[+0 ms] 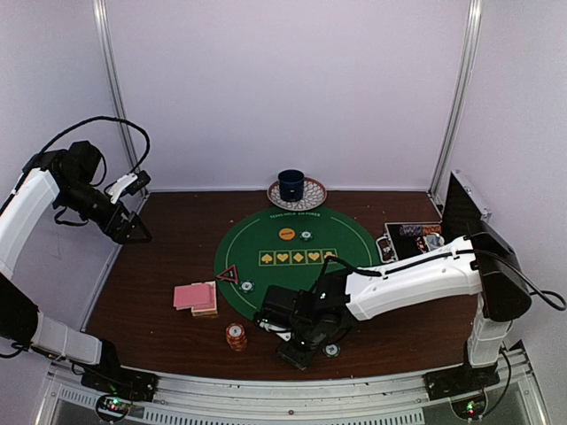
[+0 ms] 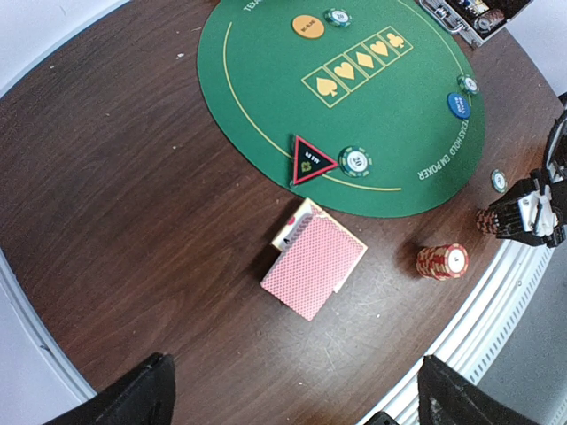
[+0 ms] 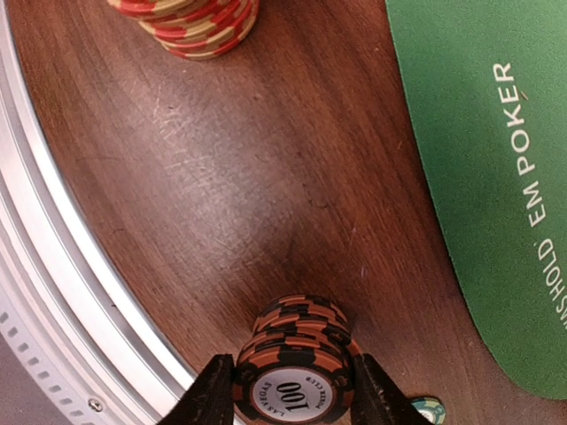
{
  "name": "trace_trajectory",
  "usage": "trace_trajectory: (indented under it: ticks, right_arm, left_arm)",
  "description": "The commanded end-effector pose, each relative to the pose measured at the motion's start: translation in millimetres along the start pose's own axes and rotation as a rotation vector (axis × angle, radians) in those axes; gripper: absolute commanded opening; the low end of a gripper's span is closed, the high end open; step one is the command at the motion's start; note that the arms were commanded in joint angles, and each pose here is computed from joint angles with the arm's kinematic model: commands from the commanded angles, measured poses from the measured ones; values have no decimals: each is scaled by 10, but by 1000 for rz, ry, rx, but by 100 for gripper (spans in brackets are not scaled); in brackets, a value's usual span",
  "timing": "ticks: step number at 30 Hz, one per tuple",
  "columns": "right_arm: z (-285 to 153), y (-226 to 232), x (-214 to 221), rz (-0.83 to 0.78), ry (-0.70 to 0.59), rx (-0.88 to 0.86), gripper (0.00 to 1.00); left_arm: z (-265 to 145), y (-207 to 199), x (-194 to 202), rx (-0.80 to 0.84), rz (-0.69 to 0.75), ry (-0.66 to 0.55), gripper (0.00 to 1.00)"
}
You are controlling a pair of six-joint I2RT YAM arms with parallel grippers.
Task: Distribute texas hold em gaming equipment
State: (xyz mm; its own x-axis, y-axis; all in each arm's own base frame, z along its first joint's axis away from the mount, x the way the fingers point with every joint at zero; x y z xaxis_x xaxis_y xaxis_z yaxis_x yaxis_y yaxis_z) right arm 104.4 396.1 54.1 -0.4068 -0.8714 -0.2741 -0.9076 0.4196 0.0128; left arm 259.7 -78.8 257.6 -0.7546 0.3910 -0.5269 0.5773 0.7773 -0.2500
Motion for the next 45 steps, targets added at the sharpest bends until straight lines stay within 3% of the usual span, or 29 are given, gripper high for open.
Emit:
trace_trajectory:
  ticks: [1,8,19,29,38,45]
  right_arm:
    - [-12,-29,-53,-2,-20,23,43]
    - [-142,-50,-116,-6,-36,37,27]
    - [-659,-425,-441,30,-132,116,23]
    - [-881,-1774,-908,238,-195,286,20]
    - [-565,-3003,-1155,420,-214,422,19]
    - [-349,-3652,-1024,552,-204,447,19]
  left_arm:
    - [-75,-38,-60,-3,26,-30,98]
    - [-67,-42,-61,1,24,-29,97]
    - [-58,-27,-66,-1,24,-25,98]
    - [-46,-29,-52,3,22,-21,98]
    - [-33,-41,-60,17,21,-24,98]
    - [-25,-43,-79,24,23,-34,98]
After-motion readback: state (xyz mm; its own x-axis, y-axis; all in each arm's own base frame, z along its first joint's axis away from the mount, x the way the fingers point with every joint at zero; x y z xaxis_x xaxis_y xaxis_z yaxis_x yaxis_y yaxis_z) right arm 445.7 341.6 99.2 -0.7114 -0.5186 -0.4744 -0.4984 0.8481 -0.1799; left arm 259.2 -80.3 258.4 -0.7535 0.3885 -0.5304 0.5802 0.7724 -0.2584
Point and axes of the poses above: each gripper's point midway between its finger pads, its own z axis out along the fingers, its own y axis along the line the jaws close on, x = y × z, the point moved 1 cm from there along -z, back along the fingers, and after that the axes turned 7 degrees about -z, right-handed, at the moved point
